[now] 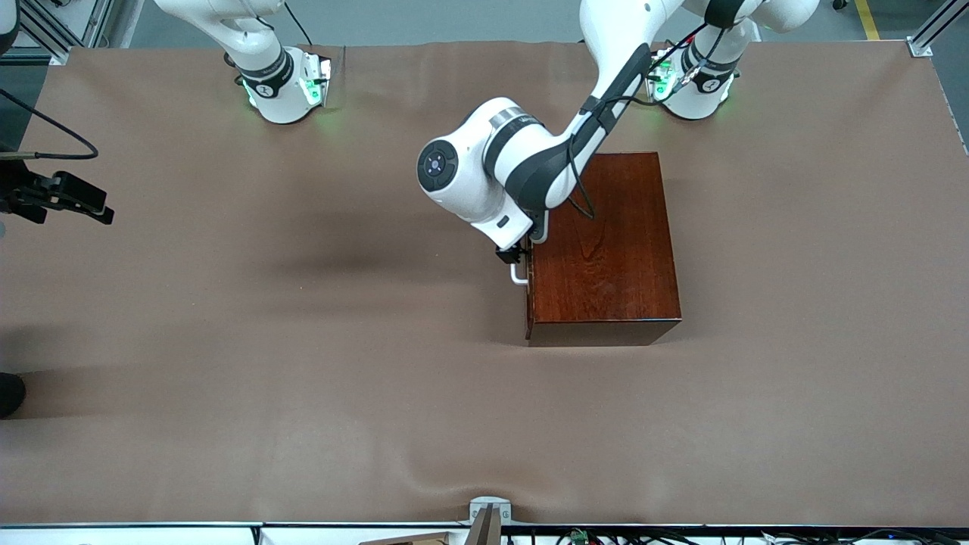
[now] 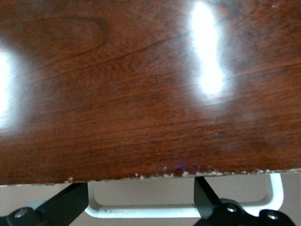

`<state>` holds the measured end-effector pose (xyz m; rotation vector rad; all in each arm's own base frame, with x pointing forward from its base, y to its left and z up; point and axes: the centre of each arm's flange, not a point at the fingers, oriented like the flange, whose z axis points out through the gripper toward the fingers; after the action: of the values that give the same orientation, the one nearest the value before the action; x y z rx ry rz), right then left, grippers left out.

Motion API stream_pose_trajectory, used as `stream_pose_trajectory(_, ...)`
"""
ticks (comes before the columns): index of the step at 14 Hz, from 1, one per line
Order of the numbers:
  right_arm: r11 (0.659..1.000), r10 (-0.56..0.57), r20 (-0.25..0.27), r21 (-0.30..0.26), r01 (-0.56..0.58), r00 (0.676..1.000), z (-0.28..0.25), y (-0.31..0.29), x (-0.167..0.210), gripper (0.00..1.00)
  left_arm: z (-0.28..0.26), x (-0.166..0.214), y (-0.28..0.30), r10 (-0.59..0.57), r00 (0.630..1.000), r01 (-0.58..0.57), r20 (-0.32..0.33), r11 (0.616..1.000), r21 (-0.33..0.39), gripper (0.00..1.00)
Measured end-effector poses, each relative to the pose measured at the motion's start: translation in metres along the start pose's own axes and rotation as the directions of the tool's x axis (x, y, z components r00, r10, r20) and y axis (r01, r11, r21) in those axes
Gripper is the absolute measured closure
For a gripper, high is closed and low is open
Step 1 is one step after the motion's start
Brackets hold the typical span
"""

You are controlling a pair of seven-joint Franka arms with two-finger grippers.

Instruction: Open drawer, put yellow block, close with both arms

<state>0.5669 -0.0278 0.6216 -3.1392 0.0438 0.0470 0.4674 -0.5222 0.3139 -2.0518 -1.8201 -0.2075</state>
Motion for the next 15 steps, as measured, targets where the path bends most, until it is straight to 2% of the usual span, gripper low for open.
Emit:
stream_pose_trajectory(5, 1.0, 0.0, -0.01, 0.0, 0.0, 1.0, -0.001, 0.0, 0.001, 0.0, -0.003, -0.003, -0.007, 0.007, 1.0, -0.007, -0.018, 1.0, 0.007, 0.0)
stream_pose_trajectory(7, 1.0, 0.0, -0.01, 0.0, 0.0, 1.0, -0.001, 0.0, 0.001, 0.0, -0.015, -0.003, -0.009, 0.008, 1.0, -0.008, -0.006, 1.0, -0.009, 0.0)
stream_pose_trajectory(11, 1.0, 0.001, -0.01, 0.0, -0.001, 1.0, -0.001, 0.001, 0.001, 0.0, -0.075, 0.015, -0.017, -0.003, 0.998, 0.008, 0.069, 0.996, -0.085, 0.0)
stream_pose_trajectory(15, 1.0, 0.002, -0.01, 0.0, -0.002, 1.0, -0.001, 0.001, 0.001, 0.0, -0.144, 0.065, -0.03, -0.017, 0.989, 0.04, 0.145, 0.987, -0.157, 0.0)
